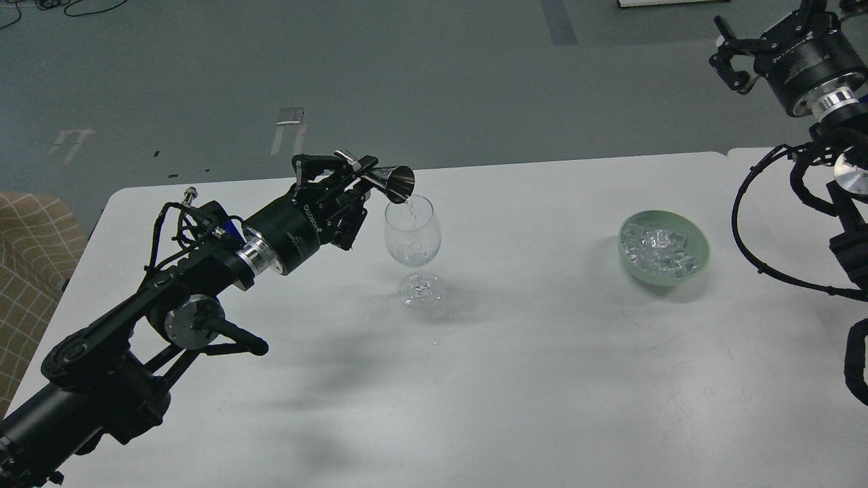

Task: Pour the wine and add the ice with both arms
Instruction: 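Tilt the jigger with the left gripper to pour into the glass, then turn the jigger upright and bring it back with the left gripper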

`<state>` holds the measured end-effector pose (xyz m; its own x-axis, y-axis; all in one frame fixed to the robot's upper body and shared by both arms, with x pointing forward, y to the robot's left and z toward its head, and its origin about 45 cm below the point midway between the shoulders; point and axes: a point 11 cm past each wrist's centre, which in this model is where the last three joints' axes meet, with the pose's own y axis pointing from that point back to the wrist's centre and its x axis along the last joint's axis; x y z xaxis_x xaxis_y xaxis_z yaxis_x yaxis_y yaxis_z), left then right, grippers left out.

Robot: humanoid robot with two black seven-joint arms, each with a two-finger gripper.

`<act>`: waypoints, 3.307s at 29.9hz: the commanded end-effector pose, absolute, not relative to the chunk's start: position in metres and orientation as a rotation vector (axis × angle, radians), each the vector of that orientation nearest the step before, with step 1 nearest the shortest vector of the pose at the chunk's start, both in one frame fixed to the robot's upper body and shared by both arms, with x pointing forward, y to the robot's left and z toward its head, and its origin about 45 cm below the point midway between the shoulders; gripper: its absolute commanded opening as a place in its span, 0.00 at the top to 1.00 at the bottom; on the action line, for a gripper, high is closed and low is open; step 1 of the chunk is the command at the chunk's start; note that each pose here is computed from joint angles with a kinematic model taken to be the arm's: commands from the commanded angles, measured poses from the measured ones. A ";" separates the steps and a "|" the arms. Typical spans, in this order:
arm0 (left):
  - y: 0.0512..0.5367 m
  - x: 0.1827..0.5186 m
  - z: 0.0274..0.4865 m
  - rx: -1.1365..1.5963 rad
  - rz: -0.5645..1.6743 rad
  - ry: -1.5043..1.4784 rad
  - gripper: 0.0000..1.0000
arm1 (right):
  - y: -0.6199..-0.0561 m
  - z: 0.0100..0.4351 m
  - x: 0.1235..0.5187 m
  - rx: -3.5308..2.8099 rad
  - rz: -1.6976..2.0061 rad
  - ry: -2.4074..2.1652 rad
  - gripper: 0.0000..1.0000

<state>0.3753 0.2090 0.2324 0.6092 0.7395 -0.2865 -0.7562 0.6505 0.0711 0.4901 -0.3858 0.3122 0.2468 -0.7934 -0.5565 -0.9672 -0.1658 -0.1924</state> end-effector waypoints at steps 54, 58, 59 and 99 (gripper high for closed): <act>0.216 0.387 0.296 0.001 0.793 -0.003 1.00 | -0.395 0.334 0.483 -2.083 0.365 1.590 0.00; 0.232 0.388 0.297 -0.155 0.853 0.170 1.00 | -0.399 0.329 0.482 -2.071 0.378 1.611 0.00; 0.237 0.388 0.297 -0.222 0.872 0.231 1.00 | -0.400 0.330 0.482 -2.071 0.377 1.612 0.00; 0.382 0.418 0.149 -1.004 1.559 1.049 1.00 | -0.450 0.295 0.463 -2.022 0.453 1.840 0.00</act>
<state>0.4148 0.3724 0.1550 -0.1575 0.2826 -0.9462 -0.9840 -0.1261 0.1261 0.4679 -0.4390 0.2934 0.1116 -0.8682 -0.4834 -0.9937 -0.0953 -0.0582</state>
